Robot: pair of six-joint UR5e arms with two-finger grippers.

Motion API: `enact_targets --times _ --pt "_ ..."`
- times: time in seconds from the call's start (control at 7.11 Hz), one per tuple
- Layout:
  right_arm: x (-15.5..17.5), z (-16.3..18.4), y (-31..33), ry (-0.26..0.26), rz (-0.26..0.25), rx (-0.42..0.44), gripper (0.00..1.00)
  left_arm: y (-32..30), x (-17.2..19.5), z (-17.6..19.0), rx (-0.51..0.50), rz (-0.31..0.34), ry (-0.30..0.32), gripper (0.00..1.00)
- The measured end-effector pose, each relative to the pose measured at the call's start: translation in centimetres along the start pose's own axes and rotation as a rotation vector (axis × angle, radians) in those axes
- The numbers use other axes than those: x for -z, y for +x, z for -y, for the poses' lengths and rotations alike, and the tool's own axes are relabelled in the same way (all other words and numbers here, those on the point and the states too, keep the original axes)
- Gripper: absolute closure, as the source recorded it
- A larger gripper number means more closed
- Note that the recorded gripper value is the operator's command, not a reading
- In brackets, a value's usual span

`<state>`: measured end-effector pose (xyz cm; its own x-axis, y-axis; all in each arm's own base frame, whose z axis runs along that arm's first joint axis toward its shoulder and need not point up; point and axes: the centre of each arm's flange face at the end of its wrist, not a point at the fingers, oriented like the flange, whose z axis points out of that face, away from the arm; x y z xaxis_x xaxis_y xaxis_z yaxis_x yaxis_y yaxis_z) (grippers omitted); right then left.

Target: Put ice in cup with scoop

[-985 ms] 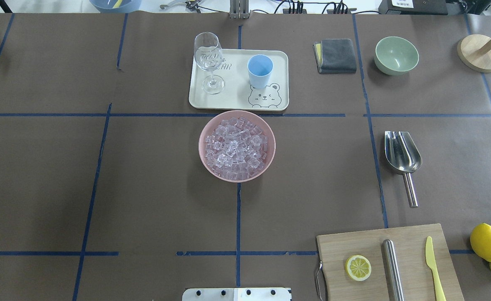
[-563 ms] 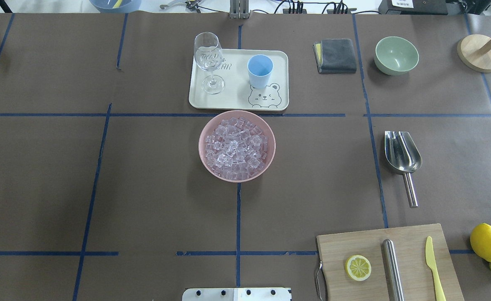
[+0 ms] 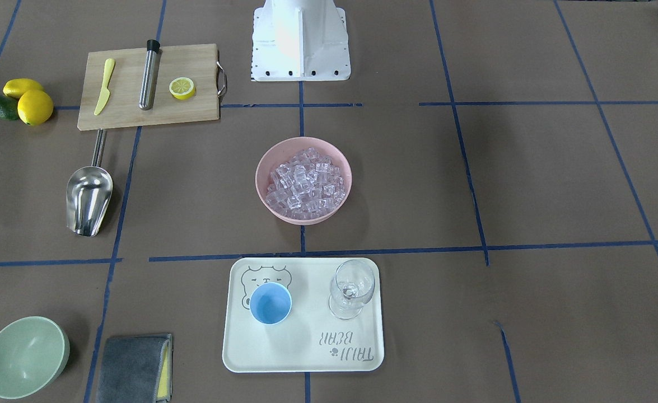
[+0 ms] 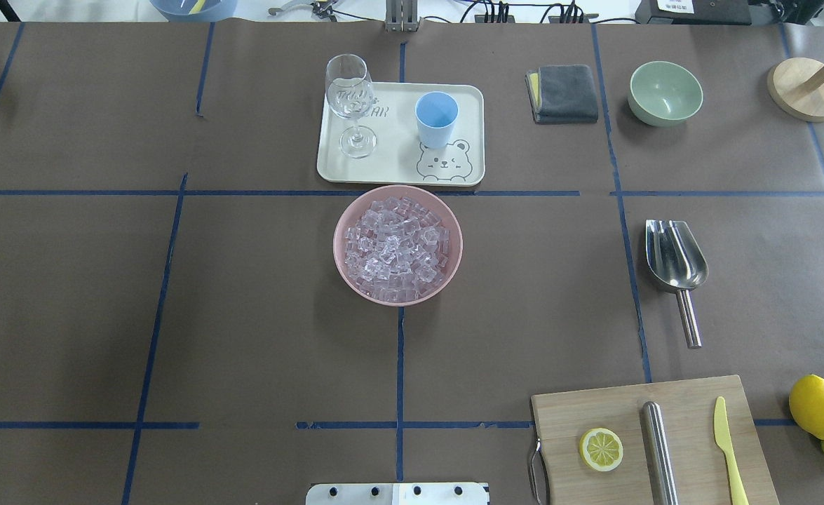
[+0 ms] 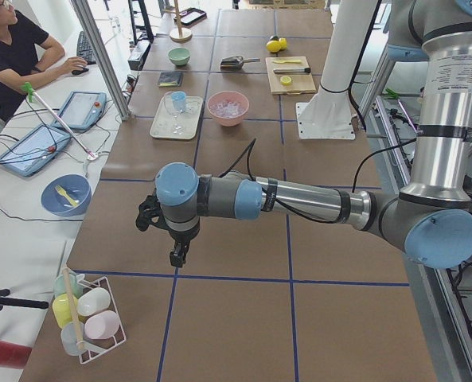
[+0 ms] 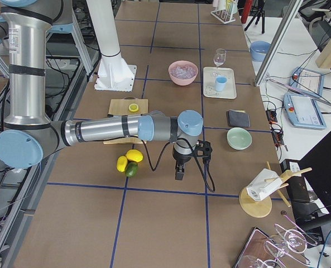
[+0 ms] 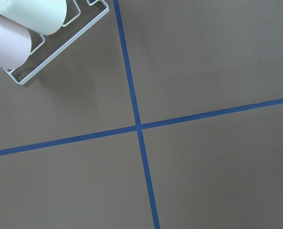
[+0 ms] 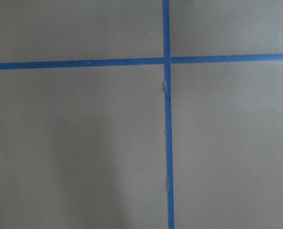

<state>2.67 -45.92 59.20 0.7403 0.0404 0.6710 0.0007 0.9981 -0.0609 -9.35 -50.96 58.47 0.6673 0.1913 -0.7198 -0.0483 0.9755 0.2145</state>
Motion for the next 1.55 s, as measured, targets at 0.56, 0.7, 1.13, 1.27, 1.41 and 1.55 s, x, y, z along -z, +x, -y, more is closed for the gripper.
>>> enact_targets --times 0.56,0.7,1.13,1.27,1.41,1.55 --pt "-1.4 0.5 -4.7 0.057 0.026 0.151 0.0 2.9 1.8 1.1 -0.059 -0.013 0.042 0.0" --pt "-1.9 0.3 -6.4 0.049 0.03 0.177 0.0 4.0 1.5 1.5 -0.083 -0.036 0.042 0.0" --pt "-1.6 -1.6 -14.2 0.041 0.057 0.111 0.0 13.0 -2.2 4.0 -0.445 -0.101 0.142 0.0" --pt "-2.1 -3.3 -16.7 0.039 0.075 0.104 0.0 16.1 -3.4 4.3 -0.568 -0.134 0.183 0.0" --pt "-3.3 -5.0 -18.7 0.044 0.101 0.103 0.01 18.8 -4.4 4.3 -0.672 -0.171 0.22 0.0" --pt "-4.6 -6.3 -20.7 0.057 0.124 0.077 0.04 20.0 -5.3 4.3 -0.761 -0.193 0.268 0.0"
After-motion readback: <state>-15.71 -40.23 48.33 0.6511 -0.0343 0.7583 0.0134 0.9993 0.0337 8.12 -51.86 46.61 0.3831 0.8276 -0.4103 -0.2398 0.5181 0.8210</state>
